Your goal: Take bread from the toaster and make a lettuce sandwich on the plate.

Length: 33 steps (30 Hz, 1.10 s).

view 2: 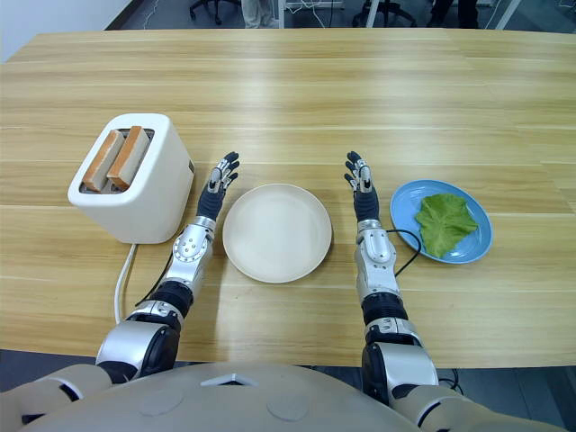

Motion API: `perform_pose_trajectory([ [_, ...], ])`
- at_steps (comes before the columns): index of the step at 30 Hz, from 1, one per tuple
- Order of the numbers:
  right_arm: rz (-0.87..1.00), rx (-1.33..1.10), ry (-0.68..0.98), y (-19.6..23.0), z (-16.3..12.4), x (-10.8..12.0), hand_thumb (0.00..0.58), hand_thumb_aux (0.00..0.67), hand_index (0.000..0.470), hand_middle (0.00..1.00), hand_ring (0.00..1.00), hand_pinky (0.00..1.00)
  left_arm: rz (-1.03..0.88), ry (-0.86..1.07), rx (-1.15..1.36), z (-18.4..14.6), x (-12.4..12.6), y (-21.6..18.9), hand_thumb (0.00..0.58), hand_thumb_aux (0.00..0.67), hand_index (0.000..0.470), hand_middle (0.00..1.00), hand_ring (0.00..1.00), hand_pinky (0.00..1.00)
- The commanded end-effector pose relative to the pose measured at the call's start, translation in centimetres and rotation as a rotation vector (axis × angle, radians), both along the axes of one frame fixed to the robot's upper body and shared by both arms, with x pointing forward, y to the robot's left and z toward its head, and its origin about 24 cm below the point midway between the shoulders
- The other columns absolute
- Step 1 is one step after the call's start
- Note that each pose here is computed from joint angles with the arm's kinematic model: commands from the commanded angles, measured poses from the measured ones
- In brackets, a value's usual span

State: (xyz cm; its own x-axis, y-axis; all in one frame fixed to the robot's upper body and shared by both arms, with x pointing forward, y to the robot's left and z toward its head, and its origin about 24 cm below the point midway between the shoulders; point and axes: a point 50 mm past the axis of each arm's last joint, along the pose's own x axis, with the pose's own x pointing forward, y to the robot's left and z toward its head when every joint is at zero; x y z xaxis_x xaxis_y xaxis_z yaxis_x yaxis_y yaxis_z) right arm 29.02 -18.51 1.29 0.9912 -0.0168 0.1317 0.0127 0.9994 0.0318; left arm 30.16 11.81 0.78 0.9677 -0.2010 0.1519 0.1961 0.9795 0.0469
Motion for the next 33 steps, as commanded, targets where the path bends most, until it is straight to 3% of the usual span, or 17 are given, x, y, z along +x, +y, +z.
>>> perform_pose_trajectory([
  [1, 0.000, -0.006, 0.025, -0.1, -0.4, -0.2, 0.000, 0.000, 0.000, 0.00, 0.00, 0.00, 0.002, 0.023, -0.006, -0.3, -0.2, 0.0, 0.000, 0.000, 0.000, 0.00, 0.00, 0.00],
  [11, 0.000, -0.006, 0.027, -0.1, -0.4, -0.3, 0.000, 0.000, 0.000, 0.00, 0.00, 0.00, -0.011, 0.000, -0.013, 0.4, -0.1, 0.0, 0.000, 0.000, 0.000, 0.00, 0.00, 0.00],
  [16, -0.005, -0.008, 0.028, -0.3, -0.5, -0.6, 0.000, 0.000, 0.000, 0.00, 0.00, 0.00, -0.181, -0.273, -0.025, 9.0, -2.6, -1.3, 0.000, 0.000, 0.000, 0.00, 0.00, 0.00],
  [22, -0.004, 0.001, 0.030, 0.1, -0.5, -0.6, 0.000, 0.000, 0.000, 0.00, 0.00, 0.00, -0.272, -0.399, -0.068, 18.5, -6.0, 2.0, 0.000, 0.000, 0.000, 0.00, 0.00, 0.00],
  [27, -0.013, 0.011, 0.006, 0.2, 0.0, -1.0, 0.000, 0.000, 0.000, 0.00, 0.00, 0.00, -0.008, -0.497, 0.226, 22.4, -5.5, 9.3, 0.000, 0.000, 0.000, 0.00, 0.00, 0.00],
  [33, -0.010, 0.003, 0.012, 0.0, 0.2, -1.3, 0.000, 0.000, 0.000, 0.00, 0.00, 0.00, 0.280, -0.414, 0.624, 22.8, -5.9, 15.8, 0.000, 0.000, 0.000, 0.00, 0.00, 0.00],
])
